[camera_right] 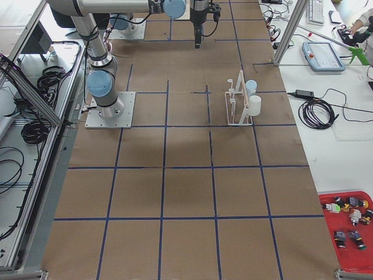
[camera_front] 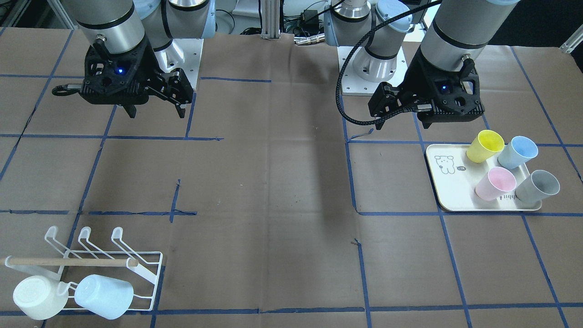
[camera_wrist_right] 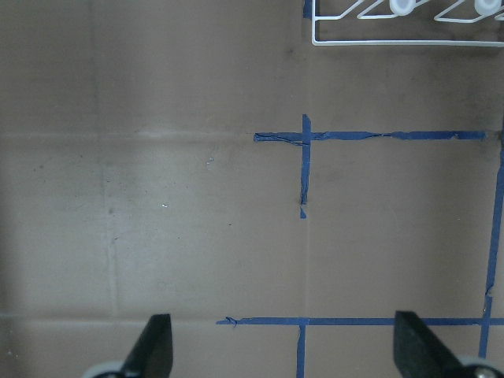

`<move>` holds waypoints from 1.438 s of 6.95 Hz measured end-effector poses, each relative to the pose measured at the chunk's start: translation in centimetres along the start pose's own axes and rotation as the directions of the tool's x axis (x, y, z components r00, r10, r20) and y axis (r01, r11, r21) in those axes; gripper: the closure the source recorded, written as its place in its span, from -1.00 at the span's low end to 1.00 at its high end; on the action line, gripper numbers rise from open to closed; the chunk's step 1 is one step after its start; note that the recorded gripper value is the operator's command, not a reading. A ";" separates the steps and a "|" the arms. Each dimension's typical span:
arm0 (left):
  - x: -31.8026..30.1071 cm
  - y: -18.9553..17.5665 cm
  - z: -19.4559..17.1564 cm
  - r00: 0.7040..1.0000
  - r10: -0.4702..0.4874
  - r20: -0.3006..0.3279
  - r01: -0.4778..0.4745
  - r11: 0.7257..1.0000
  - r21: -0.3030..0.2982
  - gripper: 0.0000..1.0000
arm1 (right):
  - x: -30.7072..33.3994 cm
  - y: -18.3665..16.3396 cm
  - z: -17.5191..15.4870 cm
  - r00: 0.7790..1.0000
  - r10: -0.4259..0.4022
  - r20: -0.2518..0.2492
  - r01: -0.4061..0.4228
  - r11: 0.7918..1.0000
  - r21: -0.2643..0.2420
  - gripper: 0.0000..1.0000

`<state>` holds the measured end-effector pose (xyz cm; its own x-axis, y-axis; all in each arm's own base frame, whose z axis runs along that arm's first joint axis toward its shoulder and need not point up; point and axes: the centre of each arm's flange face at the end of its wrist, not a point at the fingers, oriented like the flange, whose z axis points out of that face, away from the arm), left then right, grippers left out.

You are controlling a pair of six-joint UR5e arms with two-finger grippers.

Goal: Transfer IKEA cup to right arm and place on rack

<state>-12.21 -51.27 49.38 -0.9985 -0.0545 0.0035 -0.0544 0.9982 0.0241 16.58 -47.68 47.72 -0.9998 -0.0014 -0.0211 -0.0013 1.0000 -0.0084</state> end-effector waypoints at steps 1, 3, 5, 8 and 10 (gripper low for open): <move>0.0 0.0 0.0 1.000 0.000 0.000 0.000 1.000 0.000 -0.99 | 0.0 0.0 0.2 1.000 0.000 -0.002 0.000 1.000 -0.004 -1.00; 0.0 0.0 0.0 1.000 0.000 0.000 0.000 1.000 0.000 -0.99 | 0.0 0.0 0.2 1.000 -0.001 -0.004 0.000 1.000 -0.005 -1.00; 0.0 0.0 0.0 1.000 0.000 0.000 0.000 1.000 0.000 -0.99 | 0.0 0.1 0.3 1.000 -0.001 -0.005 0.001 1.000 -0.008 -1.00; 0.0 0.0 0.0 1.000 0.000 0.000 0.000 1.000 0.000 -0.99 | 0.0 0.0 0.4 1.000 -0.001 -0.003 0.001 1.000 -0.009 -1.00; 0.0 0.0 0.0 1.000 0.000 0.000 0.000 1.000 0.000 -0.99 | 0.0 0.0 0.3 1.000 0.001 -0.001 -0.001 1.000 -0.007 -1.00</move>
